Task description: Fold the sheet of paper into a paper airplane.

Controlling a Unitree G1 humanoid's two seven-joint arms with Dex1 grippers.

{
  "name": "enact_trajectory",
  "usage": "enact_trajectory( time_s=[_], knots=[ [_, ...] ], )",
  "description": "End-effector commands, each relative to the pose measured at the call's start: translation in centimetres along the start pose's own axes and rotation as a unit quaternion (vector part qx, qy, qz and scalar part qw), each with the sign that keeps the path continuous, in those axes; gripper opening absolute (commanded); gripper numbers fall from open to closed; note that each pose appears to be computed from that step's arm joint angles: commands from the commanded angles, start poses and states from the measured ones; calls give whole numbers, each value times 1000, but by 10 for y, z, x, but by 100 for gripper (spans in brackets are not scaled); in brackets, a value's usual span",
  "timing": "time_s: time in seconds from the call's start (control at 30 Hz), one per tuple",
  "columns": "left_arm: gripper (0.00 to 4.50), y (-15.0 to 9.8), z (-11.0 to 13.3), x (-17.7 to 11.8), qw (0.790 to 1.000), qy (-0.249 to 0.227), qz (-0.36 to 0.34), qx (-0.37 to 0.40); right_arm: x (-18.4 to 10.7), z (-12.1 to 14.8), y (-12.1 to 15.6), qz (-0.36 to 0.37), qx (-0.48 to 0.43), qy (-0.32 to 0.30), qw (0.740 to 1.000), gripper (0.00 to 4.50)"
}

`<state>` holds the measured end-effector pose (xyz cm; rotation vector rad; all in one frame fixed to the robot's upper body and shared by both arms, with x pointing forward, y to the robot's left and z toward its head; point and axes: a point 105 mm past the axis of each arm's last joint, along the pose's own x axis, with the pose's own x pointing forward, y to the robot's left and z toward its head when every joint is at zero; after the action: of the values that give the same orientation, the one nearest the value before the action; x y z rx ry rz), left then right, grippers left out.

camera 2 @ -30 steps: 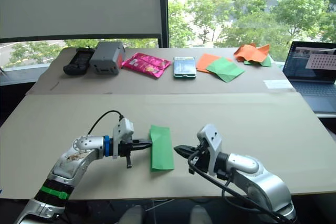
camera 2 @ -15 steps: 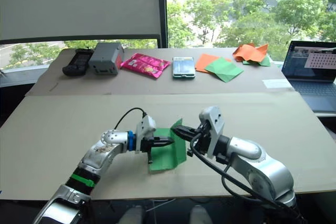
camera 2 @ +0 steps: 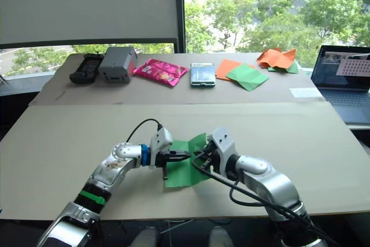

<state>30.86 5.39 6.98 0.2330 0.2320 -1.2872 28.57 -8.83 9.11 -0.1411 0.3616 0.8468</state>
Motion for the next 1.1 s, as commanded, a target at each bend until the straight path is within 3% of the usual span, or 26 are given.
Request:
enact_trajectory(
  time_s=[0.03,0.6,0.7,0.87,0.97,1.07,1.1],
  knots=[
    [0,1,4,-15,1000,-3,13,12,-2,-3,-3,-9,-10,0,1000,4],
    [0,1,-49,-26,996,79,45,-5,2,-58,-17,-49,11,66,997,4],
    [0,3,-44,-26,996,66,52,-8,1,-49,-18,-52,1,48,997,4],
    [0,10,-8,-34,998,7,63,-4,-8,6,-15,-41,4,-55,998,4],
    [0,10,10,-43,998,-4,62,15,-17,28,-25,-66,12,-90,994,90],
    [0,6,13,-49,998,-1,58,21,-16,25,-38,-94,23,-80,992,189],
    [0,5,14,-49,998,-1,58,20,-15,23,-41,-97,27,-75,992,189]
  ],
)
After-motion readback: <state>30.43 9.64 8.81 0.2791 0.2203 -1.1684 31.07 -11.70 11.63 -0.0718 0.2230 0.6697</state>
